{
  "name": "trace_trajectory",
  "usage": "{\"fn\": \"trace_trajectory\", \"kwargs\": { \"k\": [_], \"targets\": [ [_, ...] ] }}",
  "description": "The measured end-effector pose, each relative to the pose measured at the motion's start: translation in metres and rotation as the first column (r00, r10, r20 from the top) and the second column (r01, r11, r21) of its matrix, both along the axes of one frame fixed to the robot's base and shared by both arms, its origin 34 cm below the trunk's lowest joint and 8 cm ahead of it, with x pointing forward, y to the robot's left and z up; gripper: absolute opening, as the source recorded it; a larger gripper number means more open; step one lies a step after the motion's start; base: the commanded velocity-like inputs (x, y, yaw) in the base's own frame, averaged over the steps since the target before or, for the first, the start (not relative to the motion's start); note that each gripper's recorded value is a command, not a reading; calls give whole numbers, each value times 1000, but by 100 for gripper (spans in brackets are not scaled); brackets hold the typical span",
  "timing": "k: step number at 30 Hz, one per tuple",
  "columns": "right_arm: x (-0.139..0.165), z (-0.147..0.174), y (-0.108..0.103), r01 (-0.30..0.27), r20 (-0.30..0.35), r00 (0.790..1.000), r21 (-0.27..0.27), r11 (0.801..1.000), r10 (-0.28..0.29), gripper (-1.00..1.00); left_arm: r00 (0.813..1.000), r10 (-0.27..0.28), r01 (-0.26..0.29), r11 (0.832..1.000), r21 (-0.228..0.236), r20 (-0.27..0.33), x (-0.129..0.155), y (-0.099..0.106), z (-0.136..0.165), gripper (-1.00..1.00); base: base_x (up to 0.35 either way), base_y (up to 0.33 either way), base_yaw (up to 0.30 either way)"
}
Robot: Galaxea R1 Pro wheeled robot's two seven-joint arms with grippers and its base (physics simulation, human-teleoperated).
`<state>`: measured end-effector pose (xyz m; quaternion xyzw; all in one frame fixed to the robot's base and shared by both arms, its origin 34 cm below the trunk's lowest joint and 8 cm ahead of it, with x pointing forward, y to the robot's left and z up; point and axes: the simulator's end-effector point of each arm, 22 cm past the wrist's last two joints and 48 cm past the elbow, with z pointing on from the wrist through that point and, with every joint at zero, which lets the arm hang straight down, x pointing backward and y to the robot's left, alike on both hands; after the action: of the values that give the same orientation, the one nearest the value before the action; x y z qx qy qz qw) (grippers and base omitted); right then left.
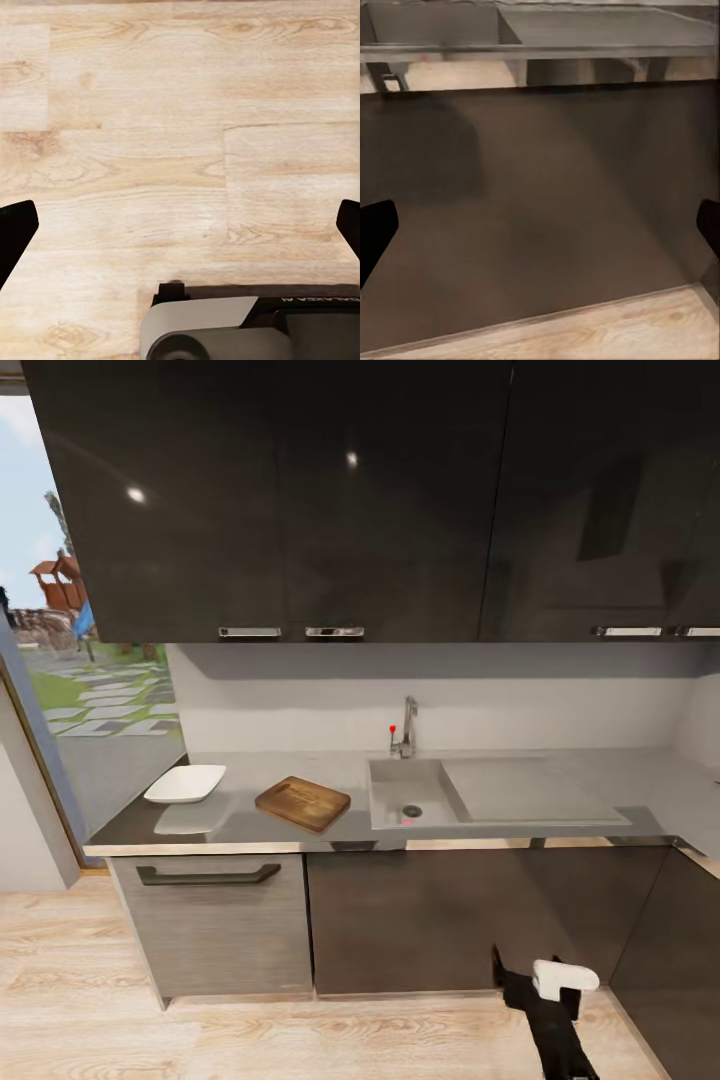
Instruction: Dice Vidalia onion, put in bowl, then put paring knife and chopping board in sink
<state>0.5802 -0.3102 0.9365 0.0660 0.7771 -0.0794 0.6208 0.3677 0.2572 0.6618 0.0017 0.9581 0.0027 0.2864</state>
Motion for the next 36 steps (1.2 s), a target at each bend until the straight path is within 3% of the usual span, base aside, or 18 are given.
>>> {"fn": "trace_trajectory", "kwargs": {
  "k": [4, 8, 15, 22, 24, 30, 33, 36],
  "targets": [
    [19, 53, -1, 8, 53, 999, -1, 1000, -8, 100, 1000, 0, 0, 1000, 0, 0, 0, 0, 0, 100, 0, 0, 0],
    [70, 121, 21, 4, 94, 996, 30, 1000, -7, 100, 1000, -1, 1, 1000, 1, 0, 0, 0, 0, 100, 0, 0, 0],
    [135, 205, 56, -9, 100, 995, 33, 999, 5, 100, 1000, -1, 1, 1000, 1, 0, 0, 1, 0, 100, 0, 0, 0],
    [193, 234, 78, -36, 41, 999, 28, 999, 35, 100, 1000, 0, 0, 1000, 0, 0, 0, 0, 0, 100, 0, 0, 0],
    [232, 238, 90, -56, -30, 998, 12, 998, 57, 100, 1000, 0, 0, 1000, 0, -1, 0, 0, 0, 100, 0, 0, 0],
    [270, 265, 100, -84, -90, 993, -10, 996, 82, 100, 1000, 0, 0, 1000, 0, 0, 0, 0, 0, 100, 88, 0, 0],
    [277, 269, 120, -164, -105, 981, 13, 986, 165, 100, 1000, 0, 0, 1000, 0, 0, 0, 0, 0, 100, 277, 0, 0],
    [277, 269, 146, -271, -111, 955, 47, 962, 274, 100, 1000, 0, 0, 1000, 0, 0, 0, 0, 0, 100, 323, 0, 0]
  ]
}}
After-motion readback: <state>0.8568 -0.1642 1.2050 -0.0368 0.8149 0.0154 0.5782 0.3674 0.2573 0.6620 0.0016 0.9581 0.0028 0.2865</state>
